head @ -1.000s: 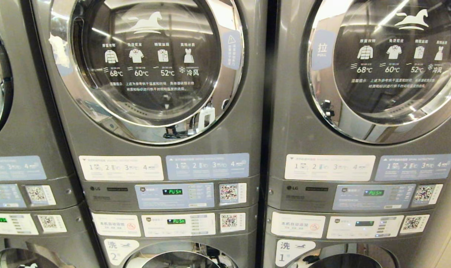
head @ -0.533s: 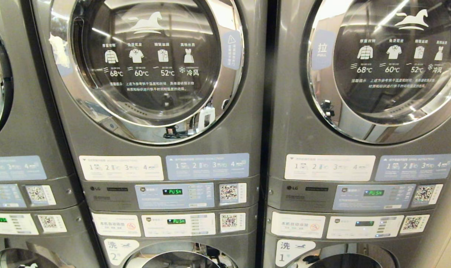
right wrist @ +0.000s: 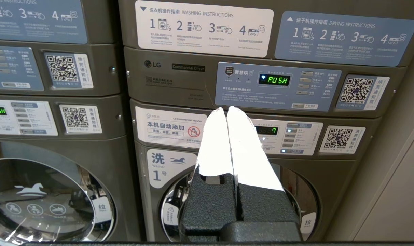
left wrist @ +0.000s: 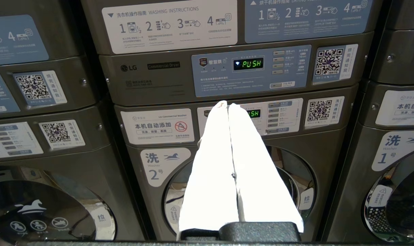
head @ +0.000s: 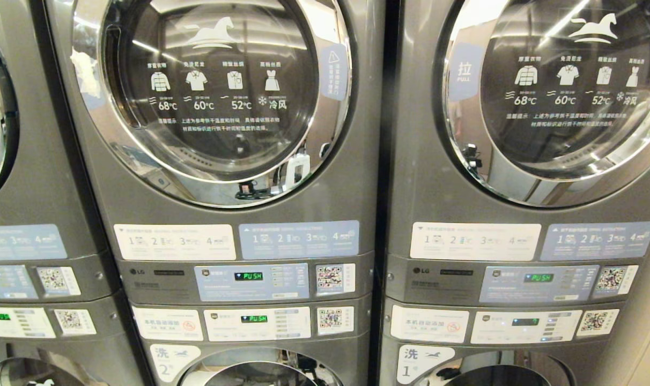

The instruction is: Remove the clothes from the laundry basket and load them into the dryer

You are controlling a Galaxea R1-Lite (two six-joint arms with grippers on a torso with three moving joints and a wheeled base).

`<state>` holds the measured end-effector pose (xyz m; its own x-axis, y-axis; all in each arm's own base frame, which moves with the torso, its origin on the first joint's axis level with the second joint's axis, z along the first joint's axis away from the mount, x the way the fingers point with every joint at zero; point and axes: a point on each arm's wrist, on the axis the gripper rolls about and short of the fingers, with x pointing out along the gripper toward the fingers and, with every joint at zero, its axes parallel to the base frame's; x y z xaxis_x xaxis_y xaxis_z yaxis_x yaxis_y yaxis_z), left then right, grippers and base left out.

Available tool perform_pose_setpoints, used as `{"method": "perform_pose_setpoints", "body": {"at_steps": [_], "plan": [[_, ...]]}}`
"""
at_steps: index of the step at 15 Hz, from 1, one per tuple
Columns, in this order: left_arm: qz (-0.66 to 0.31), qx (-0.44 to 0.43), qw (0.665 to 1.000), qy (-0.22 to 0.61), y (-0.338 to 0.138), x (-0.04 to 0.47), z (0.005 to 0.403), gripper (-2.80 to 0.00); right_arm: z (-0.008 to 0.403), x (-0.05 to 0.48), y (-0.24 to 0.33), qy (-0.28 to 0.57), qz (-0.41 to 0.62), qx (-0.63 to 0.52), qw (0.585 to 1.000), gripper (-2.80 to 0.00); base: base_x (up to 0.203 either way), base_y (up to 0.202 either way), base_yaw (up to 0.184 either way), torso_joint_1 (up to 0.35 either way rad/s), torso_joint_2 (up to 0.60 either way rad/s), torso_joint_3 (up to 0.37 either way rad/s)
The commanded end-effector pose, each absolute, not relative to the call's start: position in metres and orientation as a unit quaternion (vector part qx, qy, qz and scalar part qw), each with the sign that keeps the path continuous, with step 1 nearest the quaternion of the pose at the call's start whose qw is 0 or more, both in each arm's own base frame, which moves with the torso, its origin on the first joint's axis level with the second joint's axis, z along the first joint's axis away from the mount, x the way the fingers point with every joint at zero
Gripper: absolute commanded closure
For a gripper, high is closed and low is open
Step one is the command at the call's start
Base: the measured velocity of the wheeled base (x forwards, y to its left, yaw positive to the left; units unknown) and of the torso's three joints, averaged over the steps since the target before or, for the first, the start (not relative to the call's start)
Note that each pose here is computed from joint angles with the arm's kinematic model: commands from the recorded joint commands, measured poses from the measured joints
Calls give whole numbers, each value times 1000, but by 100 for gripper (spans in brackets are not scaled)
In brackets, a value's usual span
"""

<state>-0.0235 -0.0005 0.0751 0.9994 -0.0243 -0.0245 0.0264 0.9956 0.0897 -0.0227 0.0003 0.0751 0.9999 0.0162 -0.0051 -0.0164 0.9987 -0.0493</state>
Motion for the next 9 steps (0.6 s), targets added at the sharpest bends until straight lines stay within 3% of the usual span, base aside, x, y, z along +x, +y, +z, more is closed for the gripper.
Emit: {"method": "perform_pose_setpoints", "body": {"at_steps": [1,9], "plan": [[-12,44,999,10,0,-24,75,0,75,-23,0,2,8,-26,1000,0,0,0,0,0,0,0],[-12,41,999,10,0,-24,75,0,75,-23,0,1,7,-14,1000,0,0,0,0,0,0,0]]}}
